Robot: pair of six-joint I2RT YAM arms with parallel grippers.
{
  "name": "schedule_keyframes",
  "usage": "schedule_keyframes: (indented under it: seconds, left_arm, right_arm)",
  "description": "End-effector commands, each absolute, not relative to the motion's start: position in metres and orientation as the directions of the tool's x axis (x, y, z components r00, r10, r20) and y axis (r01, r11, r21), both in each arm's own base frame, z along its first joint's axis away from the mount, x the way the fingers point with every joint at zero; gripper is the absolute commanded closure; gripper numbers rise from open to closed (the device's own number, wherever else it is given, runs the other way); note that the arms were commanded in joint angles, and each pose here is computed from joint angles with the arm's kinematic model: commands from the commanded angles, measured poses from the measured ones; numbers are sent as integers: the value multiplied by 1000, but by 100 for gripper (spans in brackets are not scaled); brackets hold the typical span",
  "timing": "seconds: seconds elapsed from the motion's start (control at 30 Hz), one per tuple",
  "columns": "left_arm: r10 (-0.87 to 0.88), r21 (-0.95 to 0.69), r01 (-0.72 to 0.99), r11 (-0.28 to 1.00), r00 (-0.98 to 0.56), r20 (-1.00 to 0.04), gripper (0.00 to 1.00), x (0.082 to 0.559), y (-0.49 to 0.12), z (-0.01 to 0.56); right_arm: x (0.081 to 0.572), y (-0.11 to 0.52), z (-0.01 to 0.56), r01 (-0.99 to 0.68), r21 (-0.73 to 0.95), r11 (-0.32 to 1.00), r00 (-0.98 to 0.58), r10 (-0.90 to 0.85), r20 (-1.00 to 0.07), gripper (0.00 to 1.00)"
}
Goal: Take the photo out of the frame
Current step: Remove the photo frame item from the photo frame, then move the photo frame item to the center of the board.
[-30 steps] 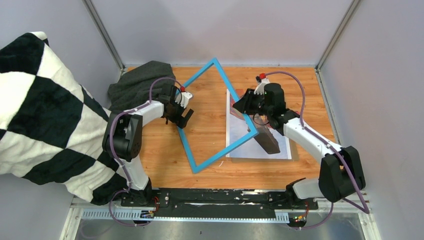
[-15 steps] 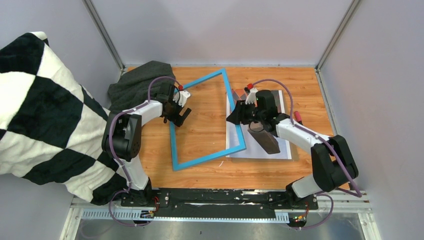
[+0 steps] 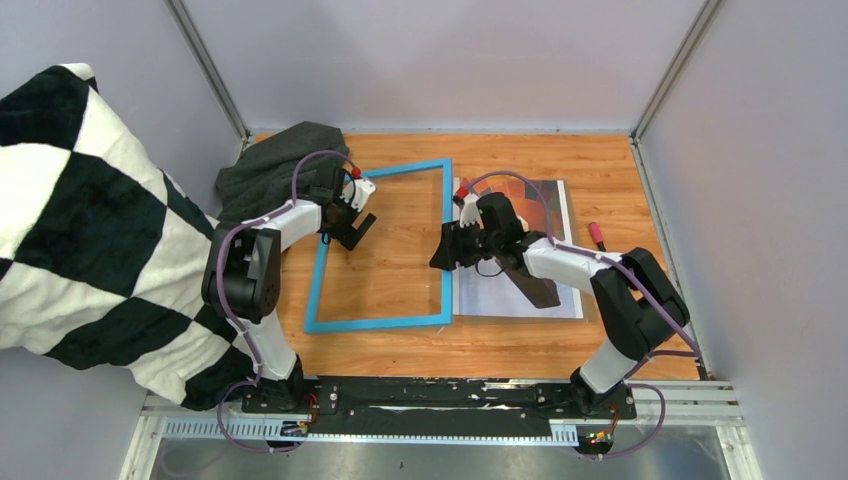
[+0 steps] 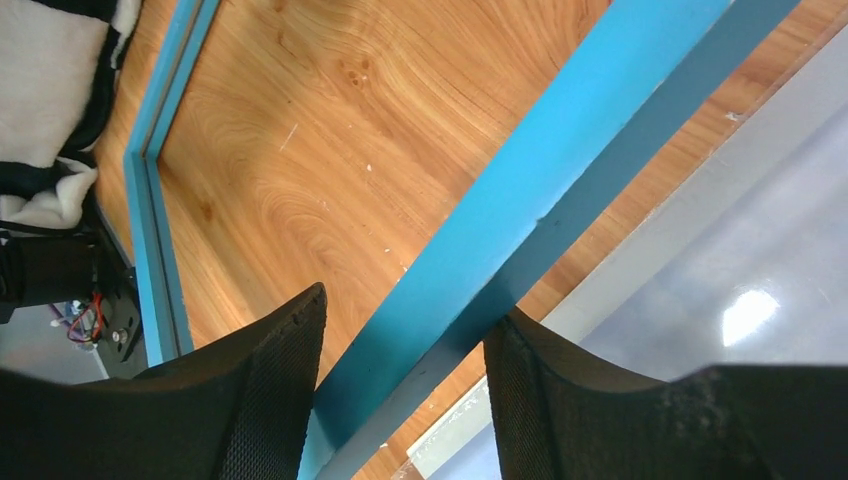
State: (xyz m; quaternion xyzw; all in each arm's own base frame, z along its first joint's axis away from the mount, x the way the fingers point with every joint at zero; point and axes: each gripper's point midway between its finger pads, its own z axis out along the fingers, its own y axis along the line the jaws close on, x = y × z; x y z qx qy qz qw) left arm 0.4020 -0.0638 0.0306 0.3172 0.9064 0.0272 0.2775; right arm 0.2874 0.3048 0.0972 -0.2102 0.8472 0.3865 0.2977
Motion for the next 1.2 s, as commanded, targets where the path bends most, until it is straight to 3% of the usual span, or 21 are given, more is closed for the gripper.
schedule_keyframes:
  seconds: [0.0,0.53,0.77,1.0,1.17]
  left_arm:
    - [590,199,575,793,-646,-484,0,393,-66,33]
    - [584,206,572,794,-623,-521,0,393,-65,52]
    - [560,167,587,792,-591,-580,0,395,-78,73]
    - [533,137,633,762,-493,-688,0,401,-107,120]
    - [615,207,691,692,-414,-671,0,407,-147,129]
  right_arm:
    - [299,318,106,-650,471,597,-668,-154,-728,41]
    - [293,327,86,-672,413,615,-651,-224,-726,35]
    - [314,313,122,-704,288,649,-545,-232,-806,33]
    - [349,263,169,-632,261,730,-502,-129,-855,32]
    - [376,188,188,-498,244,832,-533,-72,-843,32]
